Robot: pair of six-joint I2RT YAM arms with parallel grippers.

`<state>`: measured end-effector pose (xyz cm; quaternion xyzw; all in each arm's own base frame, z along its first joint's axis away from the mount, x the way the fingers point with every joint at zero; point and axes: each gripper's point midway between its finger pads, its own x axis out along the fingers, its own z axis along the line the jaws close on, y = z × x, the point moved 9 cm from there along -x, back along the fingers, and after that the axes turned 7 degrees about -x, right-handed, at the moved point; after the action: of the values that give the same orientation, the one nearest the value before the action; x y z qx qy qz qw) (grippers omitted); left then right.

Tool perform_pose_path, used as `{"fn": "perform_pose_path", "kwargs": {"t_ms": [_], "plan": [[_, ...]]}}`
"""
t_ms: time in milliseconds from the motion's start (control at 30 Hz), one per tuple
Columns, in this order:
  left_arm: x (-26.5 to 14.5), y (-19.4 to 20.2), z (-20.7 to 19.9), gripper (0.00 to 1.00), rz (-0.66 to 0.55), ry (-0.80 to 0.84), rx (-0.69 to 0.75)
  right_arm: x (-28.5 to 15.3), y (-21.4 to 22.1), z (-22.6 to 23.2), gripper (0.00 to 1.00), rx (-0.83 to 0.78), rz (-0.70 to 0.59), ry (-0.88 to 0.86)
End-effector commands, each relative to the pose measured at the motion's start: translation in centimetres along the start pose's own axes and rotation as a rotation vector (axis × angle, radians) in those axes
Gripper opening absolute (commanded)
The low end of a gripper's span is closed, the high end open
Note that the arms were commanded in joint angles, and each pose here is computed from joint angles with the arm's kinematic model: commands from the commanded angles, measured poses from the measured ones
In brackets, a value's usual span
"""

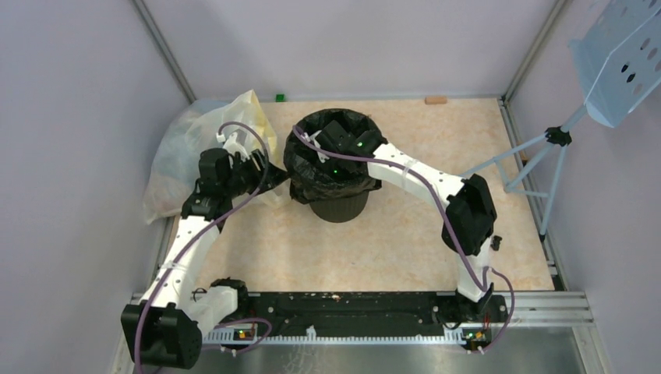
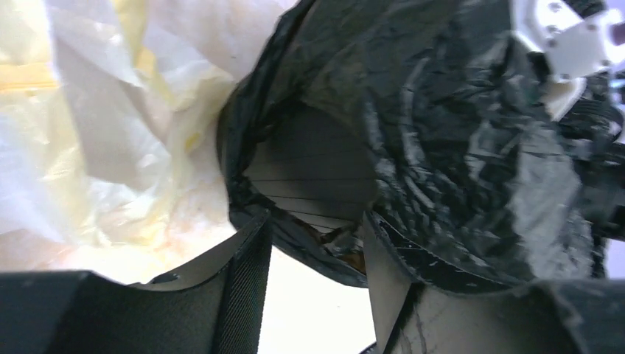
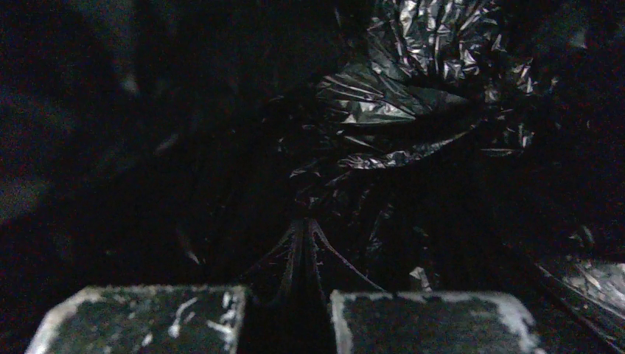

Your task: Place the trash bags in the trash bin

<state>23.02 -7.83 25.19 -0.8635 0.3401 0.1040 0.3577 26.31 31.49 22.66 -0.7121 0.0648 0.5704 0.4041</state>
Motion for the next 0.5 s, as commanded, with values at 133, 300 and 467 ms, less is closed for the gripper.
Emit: {"fn": "perform_pose_path", "kwargs": {"t_ms": [133, 300, 467], "plan": [[0.6, -0.2, -2.5, 0.48, 0.072, 0.316, -0.04, 1.3, 0.0, -0.2, 0.0, 0.029, 0.009, -0.098], [1.8, 0.1, -1.8, 0.45, 0.131, 0.309, -0.081, 2.9, 0.7, -1.0, 0.0, 0.053, 0.066, -0.102], [3.1, 0.0, -1.3, 0.43, 0.166, 0.334, -0.077, 4.2, 1.5, -1.7, 0.0, 0.077, 0.086, -0.115]]}}
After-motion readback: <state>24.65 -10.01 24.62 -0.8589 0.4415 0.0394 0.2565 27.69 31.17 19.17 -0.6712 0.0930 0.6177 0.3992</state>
